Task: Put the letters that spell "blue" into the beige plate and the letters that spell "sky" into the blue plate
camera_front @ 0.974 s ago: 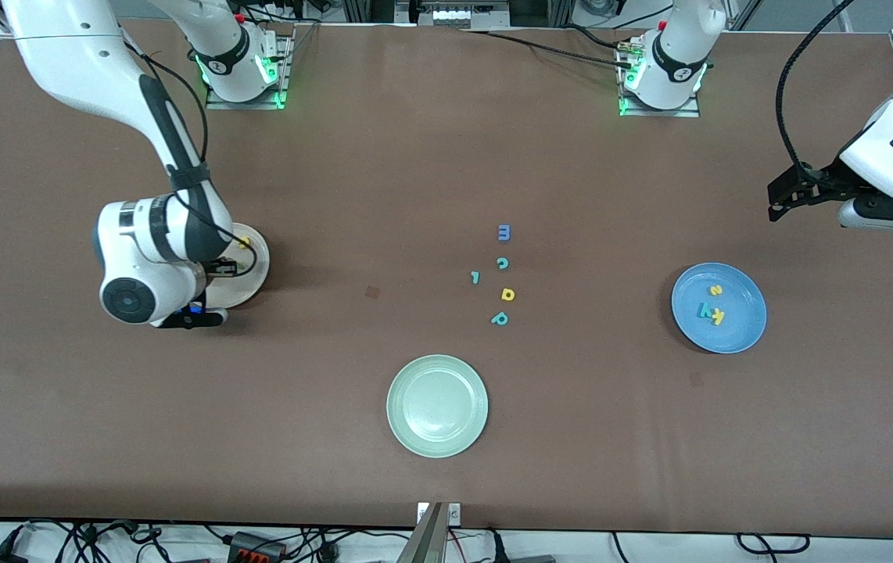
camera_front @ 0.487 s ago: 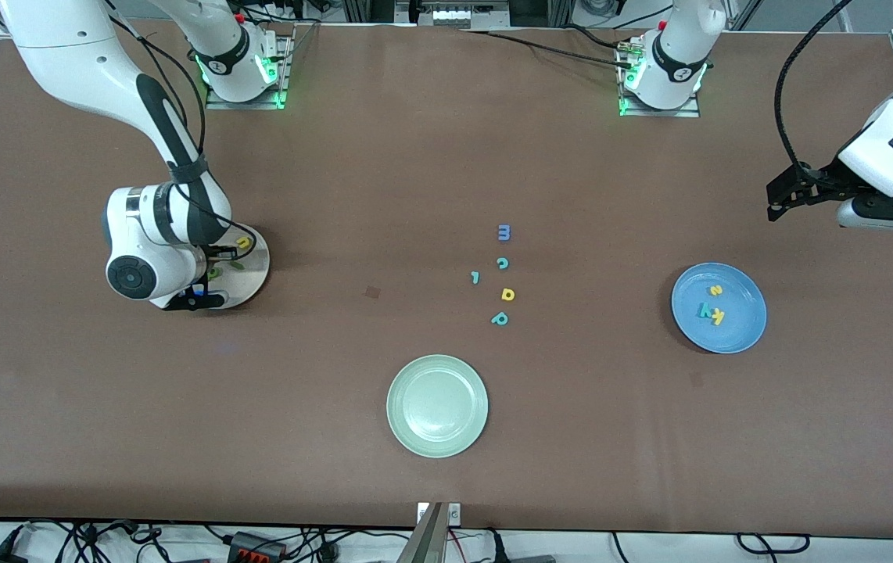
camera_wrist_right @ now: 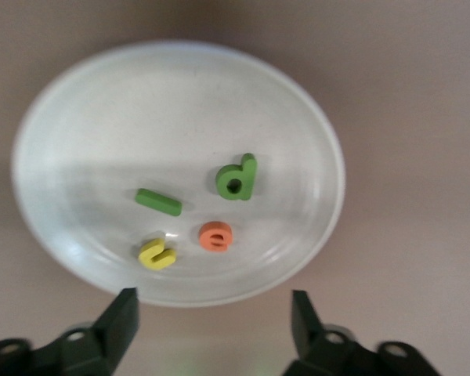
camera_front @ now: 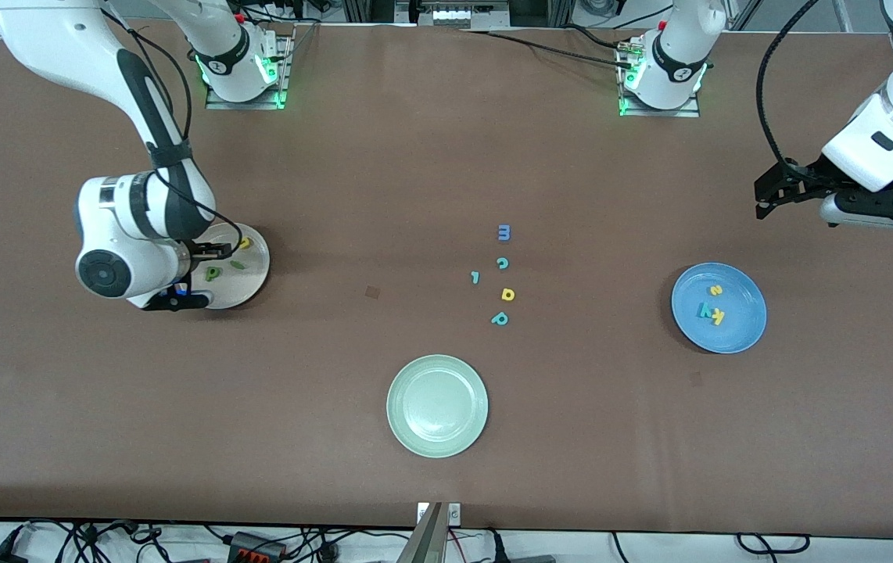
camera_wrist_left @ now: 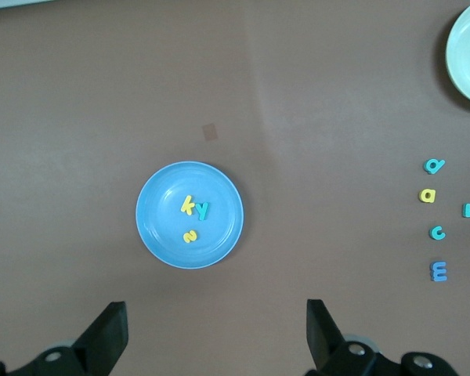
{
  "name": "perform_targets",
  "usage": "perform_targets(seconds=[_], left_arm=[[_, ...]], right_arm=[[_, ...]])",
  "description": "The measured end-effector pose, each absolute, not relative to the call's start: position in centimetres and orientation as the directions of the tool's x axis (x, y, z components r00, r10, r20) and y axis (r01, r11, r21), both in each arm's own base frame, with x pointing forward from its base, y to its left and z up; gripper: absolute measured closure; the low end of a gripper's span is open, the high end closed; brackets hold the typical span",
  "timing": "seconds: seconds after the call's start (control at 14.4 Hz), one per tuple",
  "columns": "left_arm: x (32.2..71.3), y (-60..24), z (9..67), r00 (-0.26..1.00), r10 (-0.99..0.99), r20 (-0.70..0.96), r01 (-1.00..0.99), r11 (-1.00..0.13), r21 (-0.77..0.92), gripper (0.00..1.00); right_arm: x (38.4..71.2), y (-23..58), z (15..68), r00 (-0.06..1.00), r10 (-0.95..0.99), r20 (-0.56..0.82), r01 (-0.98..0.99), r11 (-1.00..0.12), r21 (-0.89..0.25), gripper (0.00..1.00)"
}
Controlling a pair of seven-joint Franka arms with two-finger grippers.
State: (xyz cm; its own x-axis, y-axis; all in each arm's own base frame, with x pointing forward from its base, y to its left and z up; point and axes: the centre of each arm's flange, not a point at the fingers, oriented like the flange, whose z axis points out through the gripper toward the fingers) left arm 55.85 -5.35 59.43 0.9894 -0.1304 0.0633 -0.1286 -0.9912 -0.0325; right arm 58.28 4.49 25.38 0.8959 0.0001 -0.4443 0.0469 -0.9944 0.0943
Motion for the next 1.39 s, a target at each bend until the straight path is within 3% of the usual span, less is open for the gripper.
perform_targets(seconds=[0.07, 0.35, 0.76, 1.11, 1.39], left_arm=[[55.9, -5.4, 59.6, 0.989, -0.130, 0.066, -0.128, -0.991, -0.033, 0.00], [55.9, -5.3, 59.7, 0.989, -0.129, 0.066, -0.127, -0.991, -0.033, 0.00], [55.9, -5.2, 59.7, 0.990, -0.128, 0.065, -0.126, -0.992, -0.032, 0.00], [55.9, -5.2, 59.7, 0.990, -0.127, 0.064, -0.125, -0.992, -0.032, 0.00], [55.9, -5.2, 59.7, 0.990, -0.127, 0.065, -0.125, -0.992, -0.032, 0.00]], right_arm=[[59.5, 4.6, 27.7, 0.904, -0.025, -0.427, 0.021, -0.994, 0.103, 0.00], [63.8, 4.9, 37.9, 0.946, -0.055, -0.320, -0.022, -0.994, 0.106, 0.00], [66.6, 2.6, 49.7, 0.989, -0.092, -0.118, -0.082, -0.993, 0.089, 0.00], [66.3, -1.4, 54.9, 0.988, -0.151, -0.026, -0.149, -0.986, 0.074, 0.00], [63.7, -4.2, 61.2, 0.988, -0.143, 0.056, -0.146, -0.988, 0.054, 0.00]])
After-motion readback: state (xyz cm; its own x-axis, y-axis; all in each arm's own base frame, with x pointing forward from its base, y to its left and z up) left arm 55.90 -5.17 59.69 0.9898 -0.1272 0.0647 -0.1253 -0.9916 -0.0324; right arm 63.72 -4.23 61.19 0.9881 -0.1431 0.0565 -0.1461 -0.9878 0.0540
